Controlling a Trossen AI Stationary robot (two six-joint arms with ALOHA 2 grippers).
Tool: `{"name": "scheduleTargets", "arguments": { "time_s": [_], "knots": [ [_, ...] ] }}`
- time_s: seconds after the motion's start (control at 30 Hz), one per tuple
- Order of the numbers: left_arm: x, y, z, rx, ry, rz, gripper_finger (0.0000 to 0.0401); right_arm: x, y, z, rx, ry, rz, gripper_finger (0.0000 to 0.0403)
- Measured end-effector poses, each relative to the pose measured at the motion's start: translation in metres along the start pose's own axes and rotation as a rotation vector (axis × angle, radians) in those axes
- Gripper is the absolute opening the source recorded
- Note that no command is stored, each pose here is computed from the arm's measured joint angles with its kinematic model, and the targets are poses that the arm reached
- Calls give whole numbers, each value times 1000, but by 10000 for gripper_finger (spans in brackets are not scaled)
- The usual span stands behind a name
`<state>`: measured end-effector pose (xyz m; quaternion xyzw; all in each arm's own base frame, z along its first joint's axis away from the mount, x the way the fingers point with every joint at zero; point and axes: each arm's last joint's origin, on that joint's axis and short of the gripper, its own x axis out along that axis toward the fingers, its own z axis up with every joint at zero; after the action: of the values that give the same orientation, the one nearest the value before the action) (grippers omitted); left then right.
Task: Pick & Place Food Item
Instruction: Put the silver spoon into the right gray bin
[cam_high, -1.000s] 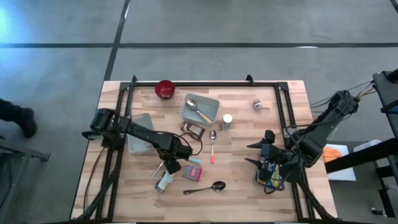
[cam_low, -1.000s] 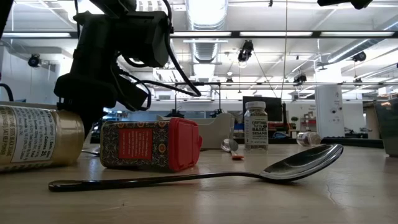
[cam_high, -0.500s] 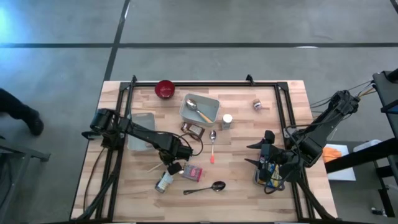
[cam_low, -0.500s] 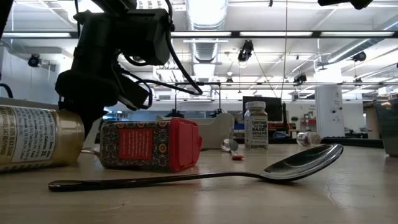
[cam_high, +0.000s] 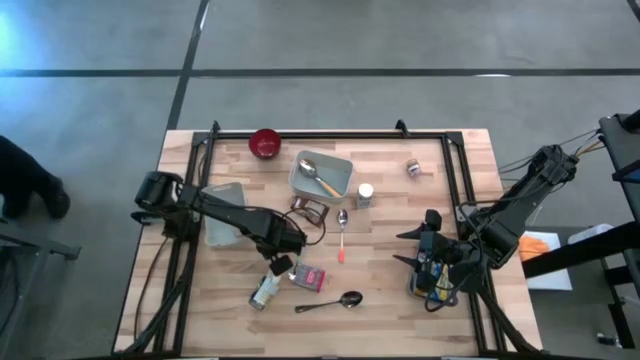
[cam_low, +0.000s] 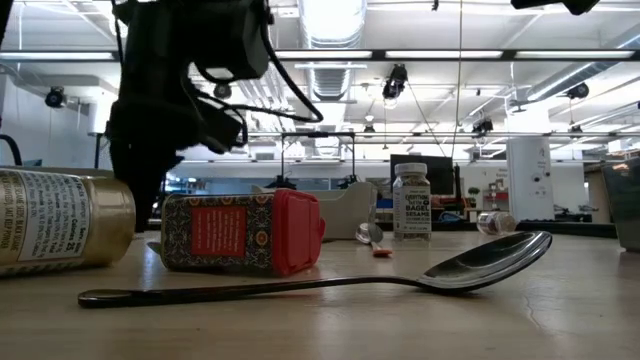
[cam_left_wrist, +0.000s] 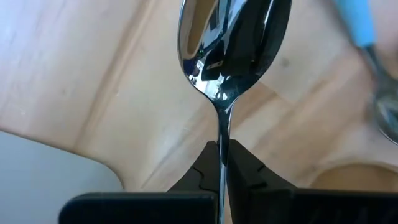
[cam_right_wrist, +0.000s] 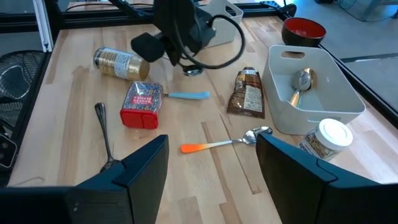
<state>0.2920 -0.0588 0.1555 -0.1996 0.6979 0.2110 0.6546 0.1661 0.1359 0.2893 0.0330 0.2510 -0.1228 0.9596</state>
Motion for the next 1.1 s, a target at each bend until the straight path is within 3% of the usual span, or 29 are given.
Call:
{"name": "scheduleTargets", "arguments": {
  "time_s": [0.33,0.67,1.1],
  "knots": [
    [-25,5,-4,-26,-95,-46,0,0,1,0,0,13,15,241],
    [-65,16,-11,-78,-295,-124,0,0,1,0,-2,12,17,241],
    [-94,23,7,-162,-512,-327,0,0,1,0,-1,10,16,241]
  ]
}}
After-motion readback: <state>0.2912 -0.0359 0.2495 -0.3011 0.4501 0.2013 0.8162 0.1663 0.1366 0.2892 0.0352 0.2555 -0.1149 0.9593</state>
